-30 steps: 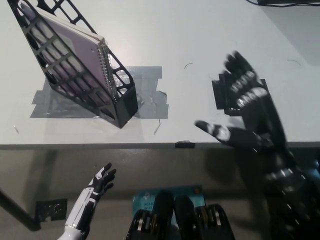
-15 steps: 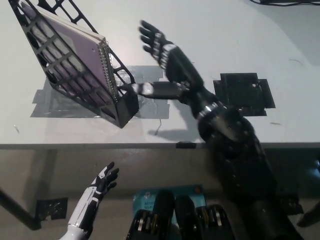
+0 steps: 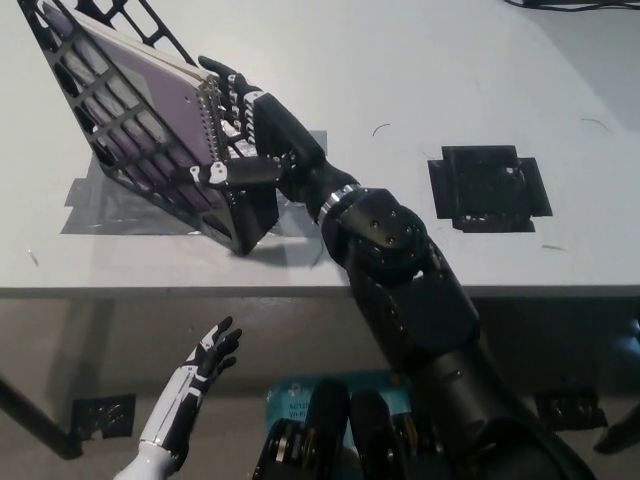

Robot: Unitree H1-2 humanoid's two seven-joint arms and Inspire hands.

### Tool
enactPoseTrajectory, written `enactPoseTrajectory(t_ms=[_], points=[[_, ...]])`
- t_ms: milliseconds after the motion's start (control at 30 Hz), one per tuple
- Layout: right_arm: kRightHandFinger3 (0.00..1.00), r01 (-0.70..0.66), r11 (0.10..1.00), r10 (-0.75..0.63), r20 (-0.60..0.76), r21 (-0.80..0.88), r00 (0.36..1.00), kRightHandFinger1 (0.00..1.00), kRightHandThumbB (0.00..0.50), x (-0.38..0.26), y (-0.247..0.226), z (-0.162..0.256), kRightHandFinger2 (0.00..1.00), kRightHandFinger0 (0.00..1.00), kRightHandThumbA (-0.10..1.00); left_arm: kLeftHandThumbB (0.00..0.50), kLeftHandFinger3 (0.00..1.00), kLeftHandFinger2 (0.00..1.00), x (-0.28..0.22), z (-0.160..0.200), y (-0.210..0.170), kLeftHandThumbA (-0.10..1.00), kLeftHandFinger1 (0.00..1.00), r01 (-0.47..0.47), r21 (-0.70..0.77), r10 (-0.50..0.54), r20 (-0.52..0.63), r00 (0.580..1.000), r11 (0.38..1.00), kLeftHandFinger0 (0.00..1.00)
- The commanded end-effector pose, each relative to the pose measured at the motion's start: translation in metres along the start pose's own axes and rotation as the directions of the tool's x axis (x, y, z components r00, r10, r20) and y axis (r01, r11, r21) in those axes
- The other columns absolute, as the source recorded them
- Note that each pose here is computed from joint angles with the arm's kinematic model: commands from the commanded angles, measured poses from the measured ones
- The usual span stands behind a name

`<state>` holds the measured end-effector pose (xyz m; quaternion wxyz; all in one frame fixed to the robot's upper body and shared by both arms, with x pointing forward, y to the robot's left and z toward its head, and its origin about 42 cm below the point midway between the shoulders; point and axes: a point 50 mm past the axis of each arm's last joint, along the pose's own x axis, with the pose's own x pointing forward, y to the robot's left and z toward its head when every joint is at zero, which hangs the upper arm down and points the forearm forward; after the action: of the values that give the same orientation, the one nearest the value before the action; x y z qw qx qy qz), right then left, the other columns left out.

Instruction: A shelf with a book inside it is placed on the center of the desk infront of the robot. The robot uses its right hand to grab the book, take it out and hand it to a person.

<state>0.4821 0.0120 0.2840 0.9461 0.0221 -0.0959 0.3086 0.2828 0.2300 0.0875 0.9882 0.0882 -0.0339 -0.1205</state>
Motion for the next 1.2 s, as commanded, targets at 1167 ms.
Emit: enactPoseTrajectory(t_ms=[1167], points=[[1.0, -0.06, 0.998, 0.059, 0.026, 0.031, 0.998, 1.0, 0.4, 0.051, 0.031, 0.028, 1.0, 1.0, 1.0, 0.284, 1.0, 1.0, 0.018, 0.023, 0.008, 1.0, 1.0, 0.02, 0.067, -0.025, 0.069, 0.997, 0.998, 1.0]])
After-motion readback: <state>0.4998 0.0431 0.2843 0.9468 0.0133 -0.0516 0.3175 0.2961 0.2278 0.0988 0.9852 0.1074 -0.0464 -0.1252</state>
